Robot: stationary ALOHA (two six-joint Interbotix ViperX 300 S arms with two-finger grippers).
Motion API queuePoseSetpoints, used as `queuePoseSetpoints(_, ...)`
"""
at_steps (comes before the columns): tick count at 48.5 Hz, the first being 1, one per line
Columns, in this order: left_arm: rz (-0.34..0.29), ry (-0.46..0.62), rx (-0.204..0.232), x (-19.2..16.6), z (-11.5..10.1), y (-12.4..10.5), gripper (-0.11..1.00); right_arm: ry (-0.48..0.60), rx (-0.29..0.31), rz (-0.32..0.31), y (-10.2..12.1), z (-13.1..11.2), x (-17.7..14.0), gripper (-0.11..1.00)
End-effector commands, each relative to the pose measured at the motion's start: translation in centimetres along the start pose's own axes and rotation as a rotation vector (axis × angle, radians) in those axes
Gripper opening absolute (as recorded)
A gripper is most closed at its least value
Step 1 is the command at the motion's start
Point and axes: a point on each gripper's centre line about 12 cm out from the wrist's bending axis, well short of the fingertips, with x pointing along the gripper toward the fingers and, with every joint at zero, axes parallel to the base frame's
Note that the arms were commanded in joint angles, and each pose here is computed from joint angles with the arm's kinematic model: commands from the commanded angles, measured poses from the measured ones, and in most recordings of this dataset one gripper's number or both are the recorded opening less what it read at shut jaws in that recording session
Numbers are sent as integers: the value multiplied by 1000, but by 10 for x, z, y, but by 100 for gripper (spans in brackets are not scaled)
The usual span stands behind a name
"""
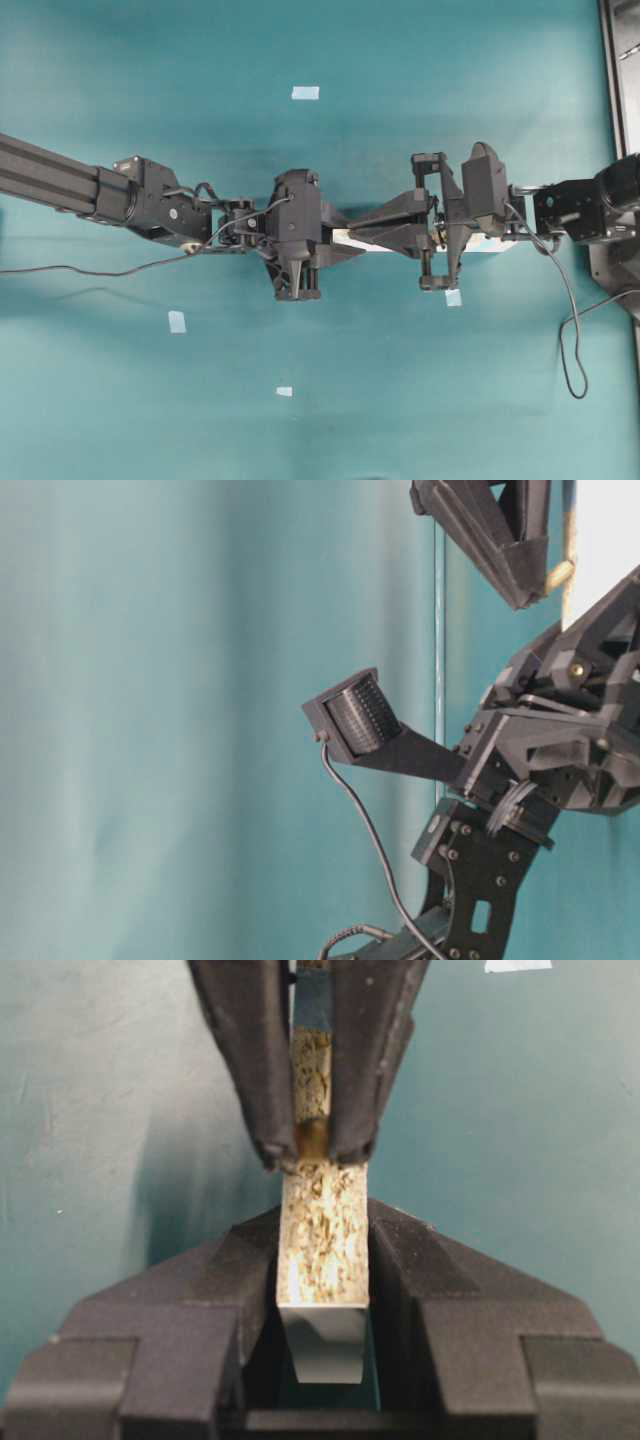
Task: Move the wooden board into place and insert the rod into its hole.
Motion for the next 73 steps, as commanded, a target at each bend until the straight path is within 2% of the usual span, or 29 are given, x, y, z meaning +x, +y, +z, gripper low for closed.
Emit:
queuePoseSetpoints(1,-4,-40,5,-5,17,-2,22,-1,3,-17,-2,2,-1,10)
queuePoseSetpoints(8,-4,-40,5,-5,17,-2,22,1,11,-33,-4,1,-3,10)
queuePoseSetpoints(30,-5,-40,6,-5,18,-2,22,7,8,-30,-2,4,-17,10)
queuePoseSetpoints(48,3,-47,0,-4,21,2,22,180,-41,8,11,-2,-11,10)
queuePoseSetpoints(73,2,-38,3,-5,18,2,22,255,-36,-9,10,-9,-12,10)
